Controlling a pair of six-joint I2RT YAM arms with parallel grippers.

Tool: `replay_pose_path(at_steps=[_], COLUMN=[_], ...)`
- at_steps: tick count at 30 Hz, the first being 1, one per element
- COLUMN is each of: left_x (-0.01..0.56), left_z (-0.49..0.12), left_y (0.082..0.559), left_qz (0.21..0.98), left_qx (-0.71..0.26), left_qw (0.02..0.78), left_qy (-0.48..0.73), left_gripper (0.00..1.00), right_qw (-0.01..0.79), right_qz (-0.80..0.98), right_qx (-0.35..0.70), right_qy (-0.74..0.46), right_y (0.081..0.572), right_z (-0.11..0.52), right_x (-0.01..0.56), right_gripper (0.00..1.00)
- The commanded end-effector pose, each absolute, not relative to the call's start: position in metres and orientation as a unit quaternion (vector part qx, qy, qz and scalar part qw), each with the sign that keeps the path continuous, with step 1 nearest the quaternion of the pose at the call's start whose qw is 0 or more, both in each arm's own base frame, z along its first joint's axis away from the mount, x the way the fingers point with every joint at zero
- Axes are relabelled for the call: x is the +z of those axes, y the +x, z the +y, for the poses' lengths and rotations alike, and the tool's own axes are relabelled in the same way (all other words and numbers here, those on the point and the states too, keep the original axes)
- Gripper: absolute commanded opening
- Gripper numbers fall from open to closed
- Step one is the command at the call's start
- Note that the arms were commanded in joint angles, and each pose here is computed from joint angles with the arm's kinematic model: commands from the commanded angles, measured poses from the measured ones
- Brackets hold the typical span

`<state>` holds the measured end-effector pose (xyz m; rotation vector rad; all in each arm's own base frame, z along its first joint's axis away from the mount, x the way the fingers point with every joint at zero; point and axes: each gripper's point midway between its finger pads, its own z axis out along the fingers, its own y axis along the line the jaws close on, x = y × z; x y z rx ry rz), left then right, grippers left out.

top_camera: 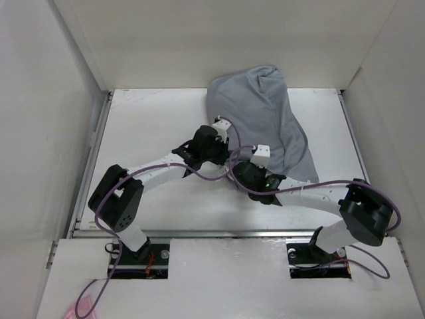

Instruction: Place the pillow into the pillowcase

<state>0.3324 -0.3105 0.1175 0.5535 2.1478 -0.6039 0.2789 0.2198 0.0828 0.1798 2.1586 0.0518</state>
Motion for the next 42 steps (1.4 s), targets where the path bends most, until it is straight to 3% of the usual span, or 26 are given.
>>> replay_pose_path(at_steps=[1, 3, 4, 8, 12, 13, 17, 19, 20, 24, 31, 36, 39, 41, 42], left_x=[0.128, 0.128, 0.127, 0.13, 0.119, 0.11, 0.092, 0.093, 0.097, 0.127, 0.174, 0.161, 0.151, 0.147, 0.144], left_z=[-0.323, -0.32, -0.317, -0.316, -0.318, -0.321, -0.334, -0.34, -0.341, -0.326, -0.282, -0.267, -0.261, -0.254, -0.252], left_y=[0.316, 0.312, 0.308, 0.304, 0.304, 0.304, 0.307, 0.309, 0.312, 0.313, 0.275, 0.246, 0.229, 0.227, 0.226], left_qz=[0.829, 0.831, 0.831, 0.821, 0.824, 0.828, 0.836, 0.835, 0.836, 0.842, 0.834, 0.846, 0.855, 0.865, 0.869], left_qx=[-0.288, -0.287, -0.286, -0.292, -0.29, -0.292, -0.3, -0.308, -0.308, -0.292, -0.309, -0.328, -0.337, -0.328, -0.323], left_qw=[0.408, 0.406, 0.404, 0.412, 0.402, 0.39, 0.358, 0.351, 0.355, 0.384, 0.423, 0.393, 0.367, 0.361, 0.357], left_qy=[0.252, 0.252, 0.252, 0.267, 0.274, 0.277, 0.287, 0.292, 0.283, 0.242, 0.173, 0.15, 0.143, 0.119, 0.112], left_gripper=[0.13, 0.37, 0.56, 0.68, 0.71, 0.68, 0.31, 0.03, 0.0, 0.0, 0.0, 0.0, 0.0, 0.0, 0.12], right_qw=[0.51, 0.51, 0.51, 0.506, 0.507, 0.507, 0.508, 0.51, 0.51, 0.513, 0.529, 0.527, 0.513, 0.507, 0.49], right_qz=[0.853, 0.853, 0.853, 0.856, 0.854, 0.854, 0.854, 0.853, 0.853, 0.849, 0.824, 0.815, 0.841, 0.855, 0.865], right_qx=[0.03, 0.03, 0.03, 0.029, 0.033, 0.033, 0.027, 0.03, 0.03, 0.014, -0.03, -0.001, 0.047, 0.068, 0.103], right_qy=[0.108, 0.108, 0.108, 0.105, 0.106, 0.106, 0.106, 0.108, 0.108, 0.125, 0.201, 0.239, 0.166, 0.084, 0.03], right_y=[0.295, 0.295, 0.295, 0.294, 0.294, 0.294, 0.294, 0.294, 0.294, 0.295, 0.323, 0.345, 0.35, 0.344, 0.329], right_z=[0.223, 0.223, 0.223, 0.223, 0.223, 0.223, 0.22, 0.22, 0.22, 0.214, 0.193, 0.195, 0.227, 0.245, 0.268], right_x=[0.112, 0.112, 0.112, 0.11, 0.114, 0.114, 0.113, 0.116, 0.116, 0.115, 0.116, 0.114, 0.116, 0.129, 0.131], right_gripper=[0.0, 0.0, 0.0, 0.0, 0.0, 0.0, 0.0, 0.0, 0.0, 0.0, 0.0, 0.0, 0.01, 0.17, 0.26])
